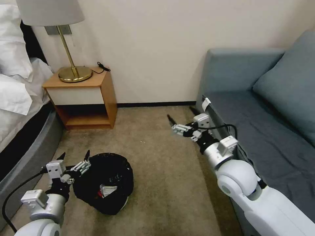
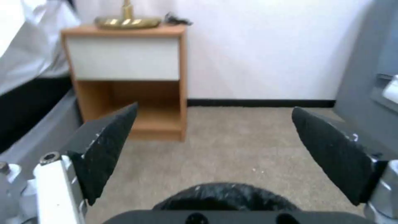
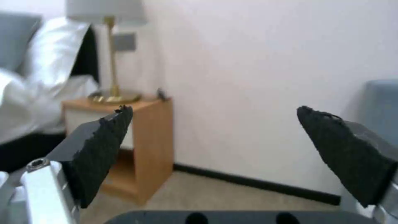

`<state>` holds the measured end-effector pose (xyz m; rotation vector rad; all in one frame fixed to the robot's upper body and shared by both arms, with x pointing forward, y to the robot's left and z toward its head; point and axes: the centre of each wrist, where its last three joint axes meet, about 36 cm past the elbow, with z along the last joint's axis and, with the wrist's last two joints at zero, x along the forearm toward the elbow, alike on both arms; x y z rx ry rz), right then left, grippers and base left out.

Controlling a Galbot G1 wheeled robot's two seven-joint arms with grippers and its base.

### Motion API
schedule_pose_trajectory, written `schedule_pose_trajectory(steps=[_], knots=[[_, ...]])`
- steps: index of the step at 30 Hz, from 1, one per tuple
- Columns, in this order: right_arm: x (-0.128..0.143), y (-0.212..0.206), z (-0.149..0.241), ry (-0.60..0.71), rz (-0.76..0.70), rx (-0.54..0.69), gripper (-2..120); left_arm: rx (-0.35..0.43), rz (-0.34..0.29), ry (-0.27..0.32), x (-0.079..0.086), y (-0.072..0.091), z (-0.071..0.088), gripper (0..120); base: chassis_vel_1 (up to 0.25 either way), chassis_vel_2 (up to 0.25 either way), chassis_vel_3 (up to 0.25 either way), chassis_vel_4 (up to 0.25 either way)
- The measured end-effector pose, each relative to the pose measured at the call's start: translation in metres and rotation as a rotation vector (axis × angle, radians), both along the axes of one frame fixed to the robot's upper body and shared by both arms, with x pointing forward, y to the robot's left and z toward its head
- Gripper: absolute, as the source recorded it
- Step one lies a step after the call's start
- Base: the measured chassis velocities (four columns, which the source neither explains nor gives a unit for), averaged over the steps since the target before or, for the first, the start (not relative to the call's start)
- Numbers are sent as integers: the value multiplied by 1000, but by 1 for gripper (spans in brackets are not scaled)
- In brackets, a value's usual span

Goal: Pick up the trash bin, then pick up the garbage on the floor and place it into the trash bin.

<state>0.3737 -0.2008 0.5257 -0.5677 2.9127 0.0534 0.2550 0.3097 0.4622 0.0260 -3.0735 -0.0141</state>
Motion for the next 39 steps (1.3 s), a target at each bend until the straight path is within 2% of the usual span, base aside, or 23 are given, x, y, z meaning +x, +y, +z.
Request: schedule_pose_trajectory(steps=[9, 16, 26, 39], knots=[[-36, -1, -11, -28, -160, 90, 100, 58, -75, -50, -2, -16, 10, 100, 0, 0, 0, 0], [-60, 3, -24, -40, -277, 47, 100, 75, -86, -59, 0, -26, 8, 100, 0, 0, 0, 0], [-76, 1, -35, -56, -352, 7, 100, 104, -66, -70, 5, -32, 7, 100, 0, 0, 0, 0], [-84, 9, -46, -25, -352, 10, 100, 103, -39, -67, 6, -35, 0, 100, 0, 0, 0, 0]])
